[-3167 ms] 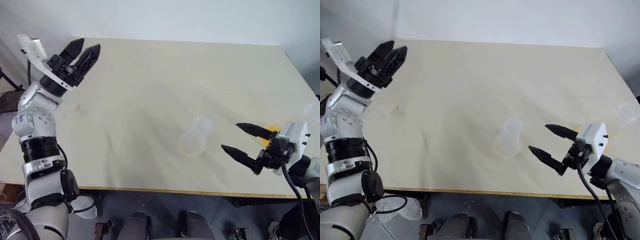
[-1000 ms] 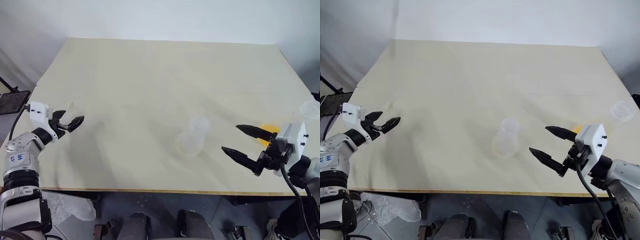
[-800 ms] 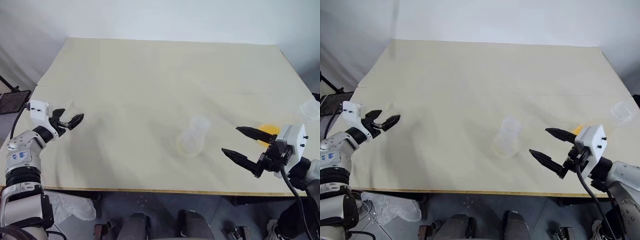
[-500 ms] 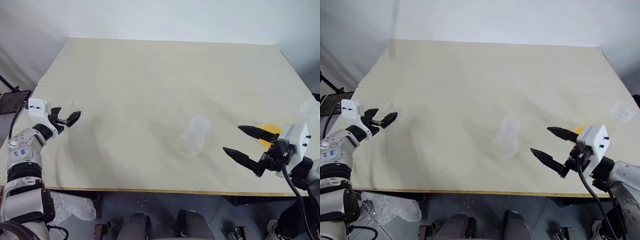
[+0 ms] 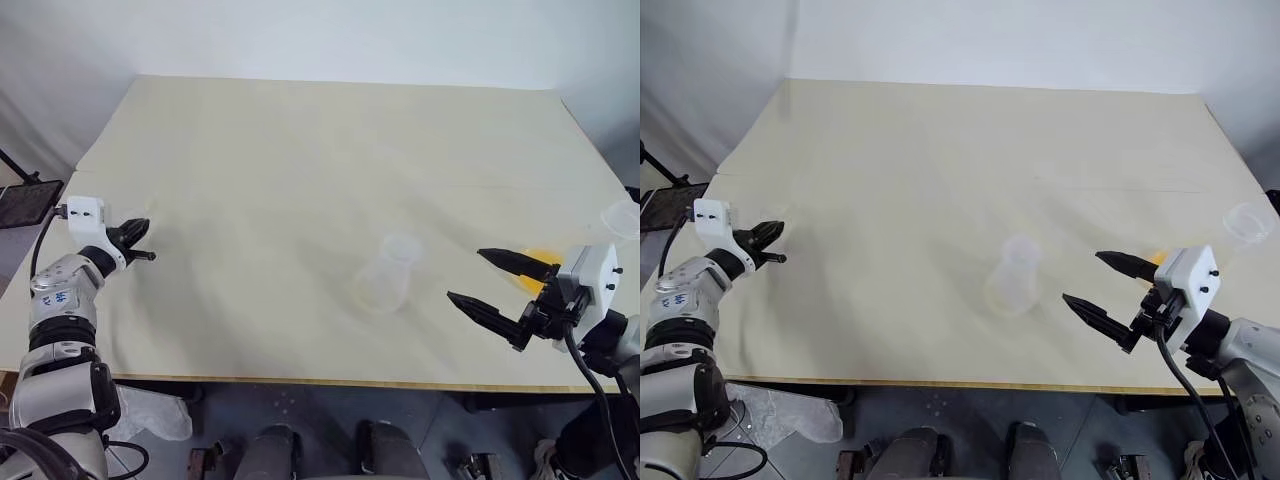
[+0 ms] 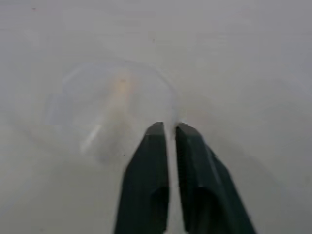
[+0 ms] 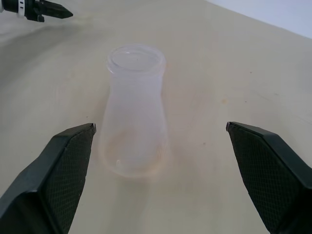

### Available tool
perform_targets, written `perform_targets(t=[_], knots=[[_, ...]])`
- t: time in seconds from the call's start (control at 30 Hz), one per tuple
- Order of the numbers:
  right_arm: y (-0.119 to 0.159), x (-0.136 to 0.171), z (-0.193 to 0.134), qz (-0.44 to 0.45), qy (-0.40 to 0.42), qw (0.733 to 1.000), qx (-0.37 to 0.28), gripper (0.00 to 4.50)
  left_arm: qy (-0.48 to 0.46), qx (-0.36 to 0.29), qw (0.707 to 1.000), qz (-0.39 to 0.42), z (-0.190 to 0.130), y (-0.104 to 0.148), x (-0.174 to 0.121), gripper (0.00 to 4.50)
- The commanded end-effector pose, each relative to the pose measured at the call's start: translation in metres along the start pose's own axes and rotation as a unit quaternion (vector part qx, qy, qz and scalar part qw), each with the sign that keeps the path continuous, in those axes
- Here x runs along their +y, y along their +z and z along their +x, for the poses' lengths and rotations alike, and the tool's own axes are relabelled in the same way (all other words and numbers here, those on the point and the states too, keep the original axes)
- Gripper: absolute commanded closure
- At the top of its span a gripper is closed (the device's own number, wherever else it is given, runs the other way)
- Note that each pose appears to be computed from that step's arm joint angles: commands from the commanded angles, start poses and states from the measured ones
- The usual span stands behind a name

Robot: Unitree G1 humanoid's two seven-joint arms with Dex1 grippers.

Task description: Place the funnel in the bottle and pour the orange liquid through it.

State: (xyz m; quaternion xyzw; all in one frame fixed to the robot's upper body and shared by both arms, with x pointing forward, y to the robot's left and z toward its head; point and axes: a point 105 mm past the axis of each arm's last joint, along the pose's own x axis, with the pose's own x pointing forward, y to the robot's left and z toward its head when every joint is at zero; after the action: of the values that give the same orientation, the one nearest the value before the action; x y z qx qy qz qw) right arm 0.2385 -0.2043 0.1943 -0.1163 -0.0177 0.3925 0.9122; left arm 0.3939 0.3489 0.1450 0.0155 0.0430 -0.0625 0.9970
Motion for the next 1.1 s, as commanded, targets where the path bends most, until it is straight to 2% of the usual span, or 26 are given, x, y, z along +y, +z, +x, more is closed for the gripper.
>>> perform_targets(t=[0.03, 0.4, 0.53, 0.8, 0.93, 1.1], knots=[[0.01, 0.0, -0.003, -0.026, -0.003, 1.0, -0.011, 0.0, 0.002, -0.006, 1.0, 0.012, -0.002, 0.007, 0.005, 4.48], [0.009, -0.001, -0.003, -0.027, -0.005, 1.0, -0.011, 0.0, -0.046, -0.032, 0.998, 0.024, -0.01, 0.022, -0.001, 4.48], [0.009, -0.002, -0.001, -0.027, -0.004, 1.0, -0.013, 0.0, -0.14, -0.058, 0.988, 0.03, -0.017, 0.036, -0.026, 4.48], [0.007, -0.002, 0.001, -0.026, -0.003, 1.0, -0.015, 0.0, -0.284, -0.062, 0.955, 0.05, -0.034, 0.049, -0.073, 4.48], [0.006, -0.003, 0.002, -0.027, -0.003, 0.999, -0.016, 0.0, -0.321, -0.057, 0.944, 0.056, -0.036, 0.051, -0.089, 4.48], [0.005, -0.001, 0.0, -0.025, -0.013, 0.999, -0.018, 0.0, -0.438, -0.075, 0.89, 0.101, -0.04, 0.071, -0.139, 4.48]])
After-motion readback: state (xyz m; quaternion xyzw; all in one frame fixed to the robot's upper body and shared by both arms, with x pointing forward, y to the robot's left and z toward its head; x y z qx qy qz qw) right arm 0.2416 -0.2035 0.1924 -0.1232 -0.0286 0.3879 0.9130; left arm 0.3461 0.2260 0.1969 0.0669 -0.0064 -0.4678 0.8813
